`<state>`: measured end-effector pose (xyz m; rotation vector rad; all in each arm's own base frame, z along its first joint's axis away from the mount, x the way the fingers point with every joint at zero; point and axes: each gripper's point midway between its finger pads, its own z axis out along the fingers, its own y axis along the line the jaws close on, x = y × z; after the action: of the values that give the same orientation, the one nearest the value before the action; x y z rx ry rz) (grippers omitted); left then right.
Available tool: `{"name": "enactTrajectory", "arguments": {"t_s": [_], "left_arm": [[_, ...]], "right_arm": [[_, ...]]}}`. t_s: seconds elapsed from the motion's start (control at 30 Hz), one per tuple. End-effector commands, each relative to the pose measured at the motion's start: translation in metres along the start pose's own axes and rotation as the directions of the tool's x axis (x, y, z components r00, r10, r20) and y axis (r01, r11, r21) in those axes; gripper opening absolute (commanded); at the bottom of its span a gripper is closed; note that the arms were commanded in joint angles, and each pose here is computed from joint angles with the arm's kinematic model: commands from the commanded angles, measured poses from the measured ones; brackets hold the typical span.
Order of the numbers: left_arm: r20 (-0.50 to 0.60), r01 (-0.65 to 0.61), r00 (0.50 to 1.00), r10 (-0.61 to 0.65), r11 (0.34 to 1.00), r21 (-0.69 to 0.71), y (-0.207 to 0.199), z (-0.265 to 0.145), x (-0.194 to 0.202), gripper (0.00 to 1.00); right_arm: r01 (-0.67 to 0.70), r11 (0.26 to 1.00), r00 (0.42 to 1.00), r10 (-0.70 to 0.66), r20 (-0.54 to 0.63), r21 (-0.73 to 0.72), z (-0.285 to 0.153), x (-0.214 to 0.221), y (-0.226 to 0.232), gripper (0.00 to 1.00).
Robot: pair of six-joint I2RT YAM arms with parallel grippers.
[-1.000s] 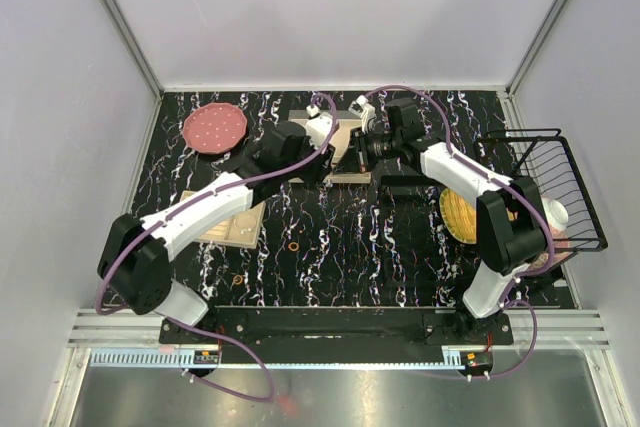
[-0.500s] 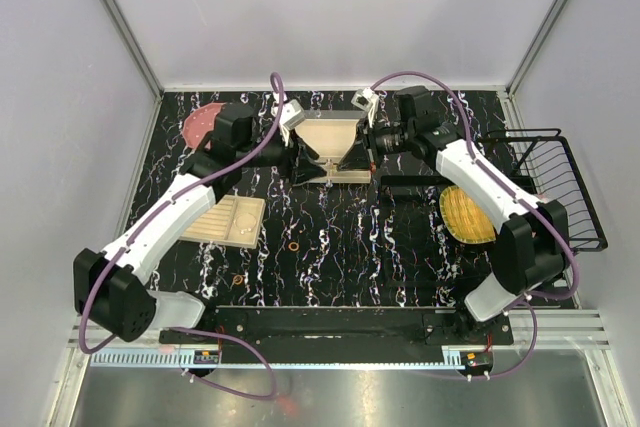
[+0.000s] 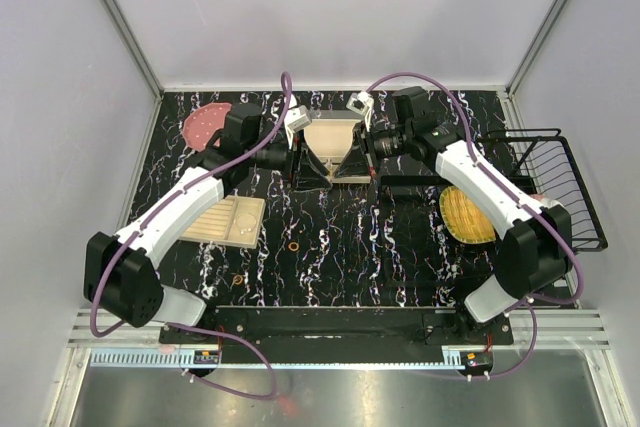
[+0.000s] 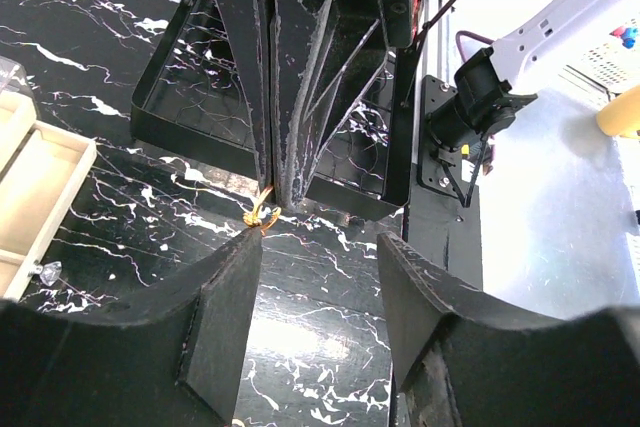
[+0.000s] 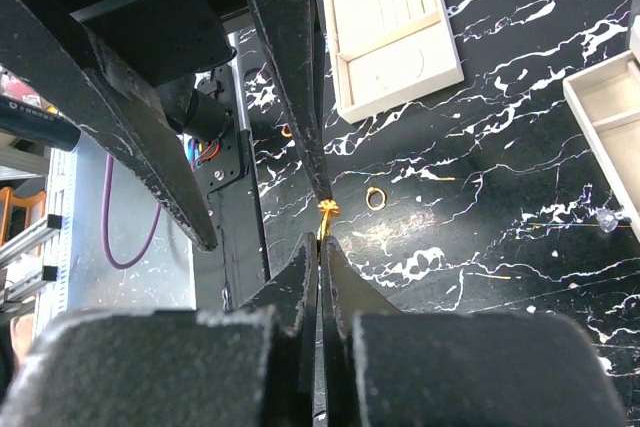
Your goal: Organize the mixed jewelry
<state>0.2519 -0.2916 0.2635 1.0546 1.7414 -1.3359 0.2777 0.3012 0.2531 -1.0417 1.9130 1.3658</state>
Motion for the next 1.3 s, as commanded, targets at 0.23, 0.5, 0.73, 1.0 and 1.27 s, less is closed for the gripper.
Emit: {"name": "enactTrajectory", "arguments": {"t_s": [0.23,0.5,0.73,1.0,1.27], "left_arm": [[0.039,-0.118,0.993,0.116,0.99,0.072,-0.008,-0.009,-0.021,0.51],[0.05,-0.12,0.992,0.118,0.992,0.035,0.0,-0.01,-0.023,0.52],[0.071,-0.076,0.995,0.073,0.996,0.036,0.003,-0.006,-0.029,0.51],[0.067,-0.044,0.997,0.042,0.998,0.034,0.011,-0.002,-0.023,0.39],[0.061,-0.029,0.998,0.027,0.998,0.048,0.01,0.0,-0.018,0.27]], "right_arm": [[0.116,0.993,0.993,-0.116,0.026,-0.017,-0.008,-0.014,0.028,0.0],[0.11,0.994,0.994,-0.11,0.025,-0.023,-0.007,-0.013,0.028,0.0],[0.104,0.994,0.994,-0.103,0.023,-0.031,-0.001,-0.012,0.028,0.0],[0.104,0.994,0.994,-0.103,0.027,-0.031,0.002,-0.011,0.026,0.0],[0.099,0.995,0.995,-0.098,0.022,-0.021,0.003,-0.007,0.022,0.0]]}}
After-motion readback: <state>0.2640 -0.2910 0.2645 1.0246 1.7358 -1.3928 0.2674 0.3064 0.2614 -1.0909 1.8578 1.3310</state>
